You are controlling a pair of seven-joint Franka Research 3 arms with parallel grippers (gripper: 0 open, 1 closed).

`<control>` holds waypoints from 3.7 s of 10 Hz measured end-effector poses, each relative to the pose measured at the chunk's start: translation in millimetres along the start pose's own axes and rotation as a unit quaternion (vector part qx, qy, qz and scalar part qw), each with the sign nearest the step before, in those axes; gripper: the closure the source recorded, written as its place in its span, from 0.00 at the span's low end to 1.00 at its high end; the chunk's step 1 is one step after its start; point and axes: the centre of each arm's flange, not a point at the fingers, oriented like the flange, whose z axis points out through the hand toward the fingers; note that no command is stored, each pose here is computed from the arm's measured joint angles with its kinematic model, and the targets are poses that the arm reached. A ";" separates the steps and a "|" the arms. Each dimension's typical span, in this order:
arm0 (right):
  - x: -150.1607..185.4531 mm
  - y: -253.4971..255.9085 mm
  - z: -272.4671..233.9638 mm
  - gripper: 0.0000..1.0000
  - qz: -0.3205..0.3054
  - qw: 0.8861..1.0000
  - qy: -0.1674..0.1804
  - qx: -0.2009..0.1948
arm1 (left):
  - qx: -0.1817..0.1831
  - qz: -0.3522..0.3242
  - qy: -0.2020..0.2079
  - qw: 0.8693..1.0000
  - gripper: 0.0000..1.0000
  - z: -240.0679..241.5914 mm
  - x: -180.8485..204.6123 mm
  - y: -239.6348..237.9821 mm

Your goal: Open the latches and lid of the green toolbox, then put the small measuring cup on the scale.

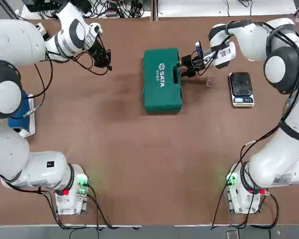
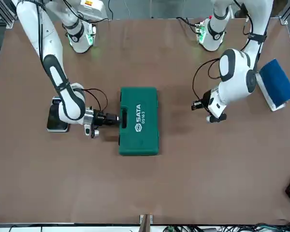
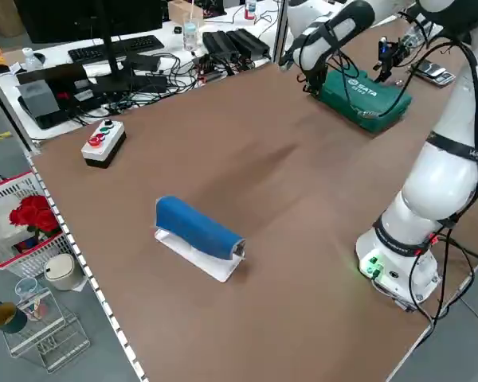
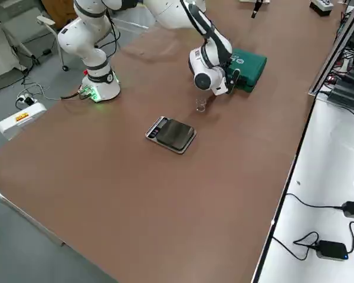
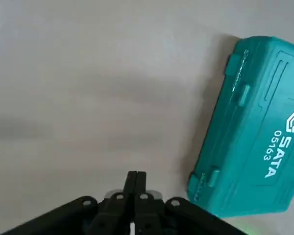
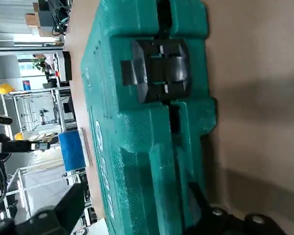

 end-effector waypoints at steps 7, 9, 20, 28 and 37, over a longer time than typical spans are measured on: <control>-1.0 10.6 2.2 0.67 0.001 1.000 0.004 -0.003 | -0.001 0.000 0.001 1.000 0.99 19.9 2.5 0.3; 1.2 7.9 1.6 0.79 -0.007 1.000 0.005 -0.001 | -0.001 -0.001 0.001 1.000 0.99 19.9 2.6 0.3; 4.1 -90.6 -10.7 0.73 0.016 1.000 0.006 -0.009 | -0.007 -0.010 0.012 1.000 0.99 11.8 7.9 5.6; -34.3 -157.8 32.0 0.61 0.063 0.997 0.026 -0.046 | -0.007 -0.013 0.012 1.000 0.99 13.1 6.6 8.8; -56.2 -238.0 55.9 0.36 0.123 0.992 0.034 -0.020 | -0.091 0.060 0.008 0.994 0.99 34.0 7.1 10.8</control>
